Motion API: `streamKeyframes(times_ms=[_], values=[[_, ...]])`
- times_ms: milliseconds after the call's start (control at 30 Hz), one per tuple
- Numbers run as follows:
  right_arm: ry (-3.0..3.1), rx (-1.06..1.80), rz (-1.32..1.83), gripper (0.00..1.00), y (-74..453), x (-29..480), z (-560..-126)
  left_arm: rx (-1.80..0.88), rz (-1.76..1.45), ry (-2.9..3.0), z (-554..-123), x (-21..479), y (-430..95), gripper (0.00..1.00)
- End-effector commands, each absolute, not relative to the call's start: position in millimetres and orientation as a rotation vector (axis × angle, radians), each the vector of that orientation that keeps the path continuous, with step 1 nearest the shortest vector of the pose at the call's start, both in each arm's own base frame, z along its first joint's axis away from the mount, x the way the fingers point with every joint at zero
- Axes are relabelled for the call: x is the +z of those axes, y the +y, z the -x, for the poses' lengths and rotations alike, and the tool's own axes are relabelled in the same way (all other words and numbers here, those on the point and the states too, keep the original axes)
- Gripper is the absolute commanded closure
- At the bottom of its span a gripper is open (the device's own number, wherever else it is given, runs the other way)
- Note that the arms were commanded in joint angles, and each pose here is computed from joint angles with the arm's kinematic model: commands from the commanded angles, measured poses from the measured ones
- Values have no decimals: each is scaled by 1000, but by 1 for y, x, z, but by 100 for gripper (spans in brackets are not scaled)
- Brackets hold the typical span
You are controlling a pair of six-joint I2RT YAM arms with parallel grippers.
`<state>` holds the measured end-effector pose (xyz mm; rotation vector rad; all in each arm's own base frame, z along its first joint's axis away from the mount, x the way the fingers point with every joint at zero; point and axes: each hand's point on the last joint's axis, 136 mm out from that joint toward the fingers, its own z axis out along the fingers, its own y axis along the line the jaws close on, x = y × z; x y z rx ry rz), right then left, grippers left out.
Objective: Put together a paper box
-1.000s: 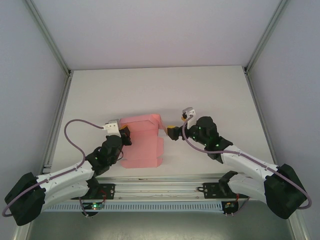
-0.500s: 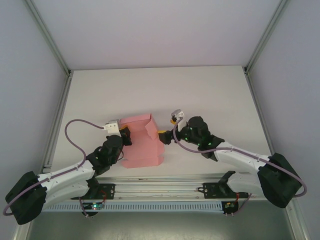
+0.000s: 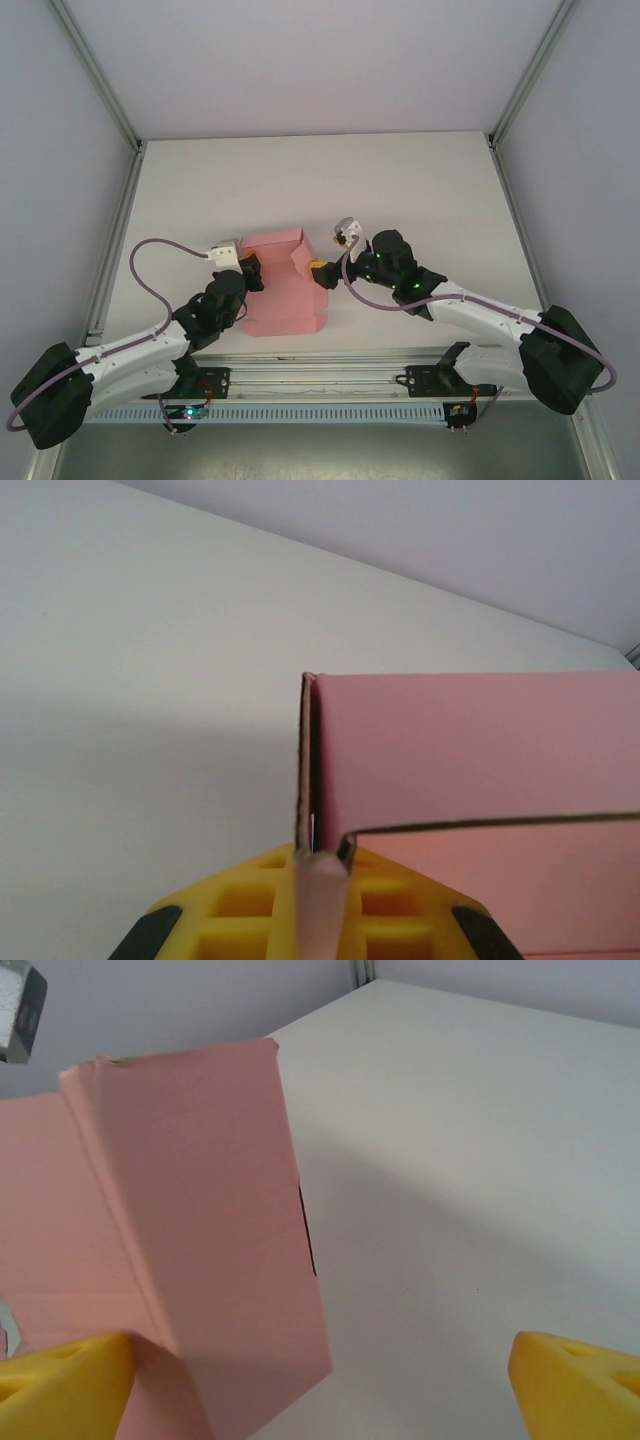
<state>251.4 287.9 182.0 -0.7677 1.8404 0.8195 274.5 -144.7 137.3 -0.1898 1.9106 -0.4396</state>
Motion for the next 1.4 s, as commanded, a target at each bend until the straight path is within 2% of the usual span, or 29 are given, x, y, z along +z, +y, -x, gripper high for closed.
streamKeyframes(times_ms=[0, 133, 333, 500, 667, 767, 800, 933, 1033, 1200, 1367], values=[[1783, 846, 822, 8, 297, 201, -246, -466, 188, 1890, -275, 146, -148, 100], [1790, 832, 851, 16, 303, 201, -249, -479, 167, 1894, -274, 146, -152, 100], [1807, 800, 858, 18, 314, 199, -259, -492, 156, 1897, -273, 147, -154, 100], [1829, 716, 828, 24, 318, 194, -270, -496, 157, 1893, -274, 149, -155, 100], [1847, 599, 784, 46, 322, 190, -280, -485, 164, 1902, -276, 147, -155, 100], [1864, 456, 719, 66, 315, 186, -294, -483, 185, 1907, -277, 147, -155, 100], [1872, 403, 693, 68, 312, 184, -298, -483, 186, 1909, -278, 147, -155, 100], [1911, 174, 570, 90, 296, 172, -319, -427, 246, 1941, -283, 144, -150, 100], [1938, -2, 481, 100, 278, 164, -334, -309, 381, 1973, -286, 135, -130, 100], [1933, -304, 379, 100, 243, 165, -349, 84, 663, 2020, -268, 119, -69, 100], [1945, -431, 271, 100, 212, 167, -351, 324, 759, 2027, -249, 115, -34, 100]])
